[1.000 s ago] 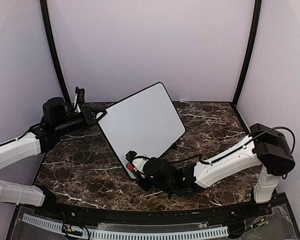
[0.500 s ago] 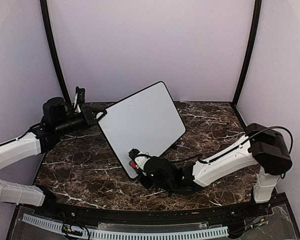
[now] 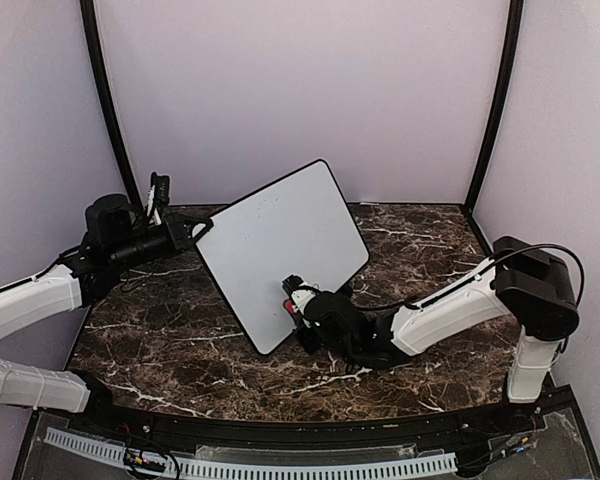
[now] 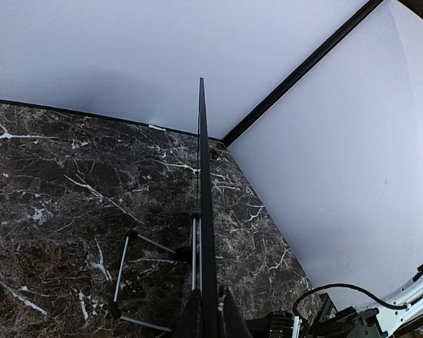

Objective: Erase the whiteboard
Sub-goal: Erase the whiteboard at the center of the board.

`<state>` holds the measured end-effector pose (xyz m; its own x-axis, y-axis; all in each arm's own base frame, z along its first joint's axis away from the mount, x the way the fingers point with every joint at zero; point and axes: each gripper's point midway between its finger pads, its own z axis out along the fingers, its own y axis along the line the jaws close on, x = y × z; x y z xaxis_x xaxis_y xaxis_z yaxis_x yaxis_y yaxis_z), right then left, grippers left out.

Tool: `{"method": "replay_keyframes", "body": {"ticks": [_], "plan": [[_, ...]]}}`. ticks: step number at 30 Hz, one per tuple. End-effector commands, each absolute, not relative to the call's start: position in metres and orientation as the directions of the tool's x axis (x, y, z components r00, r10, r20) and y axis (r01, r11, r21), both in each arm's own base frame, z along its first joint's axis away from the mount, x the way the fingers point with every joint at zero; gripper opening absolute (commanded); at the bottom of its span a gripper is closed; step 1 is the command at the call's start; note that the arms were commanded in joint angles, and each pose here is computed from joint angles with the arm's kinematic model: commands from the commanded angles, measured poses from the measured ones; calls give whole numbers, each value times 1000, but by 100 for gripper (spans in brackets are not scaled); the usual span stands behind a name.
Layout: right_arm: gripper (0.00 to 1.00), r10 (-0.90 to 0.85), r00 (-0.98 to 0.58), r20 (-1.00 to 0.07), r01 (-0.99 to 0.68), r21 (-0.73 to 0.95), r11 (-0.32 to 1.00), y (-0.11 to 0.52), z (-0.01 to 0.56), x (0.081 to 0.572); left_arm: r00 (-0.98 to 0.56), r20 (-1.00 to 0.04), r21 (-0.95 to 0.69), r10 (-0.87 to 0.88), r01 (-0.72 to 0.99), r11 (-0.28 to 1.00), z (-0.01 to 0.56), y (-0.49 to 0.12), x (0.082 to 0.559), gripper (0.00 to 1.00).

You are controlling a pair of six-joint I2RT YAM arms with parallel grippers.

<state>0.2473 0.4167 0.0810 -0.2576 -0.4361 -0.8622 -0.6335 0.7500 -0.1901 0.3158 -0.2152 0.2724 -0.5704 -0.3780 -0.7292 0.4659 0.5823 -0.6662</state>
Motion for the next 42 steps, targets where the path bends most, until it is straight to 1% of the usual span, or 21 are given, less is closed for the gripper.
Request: {"method": "replay_keyframes", "body": {"ticks": [1, 17, 28, 37, 42], "plan": [[18, -414, -286, -864, -577, -189, 795, 402, 75, 271, -471, -763, -645, -442, 592, 483, 340, -221, 306, 0], [18, -401, -356, -844, -471, -209, 857, 365, 56, 319, -467, -780, -626, -417, 597, 502, 330, -220, 304, 0], [18, -392, -371, -842, -428, -219, 877, 346, 65, 355, -472, -780, -626, -411, 603, 494, 326, -222, 303, 0], [19, -350, -423, -836, -389, -181, 903, 334, 63, 378, -471, -781, -625, -411, 604, 495, 324, -221, 302, 0], [19, -309, -442, -842, -383, -135, 914, 333, 71, 389, -470, -781, -624, -410, 602, 498, 322, -221, 302, 0]]}}
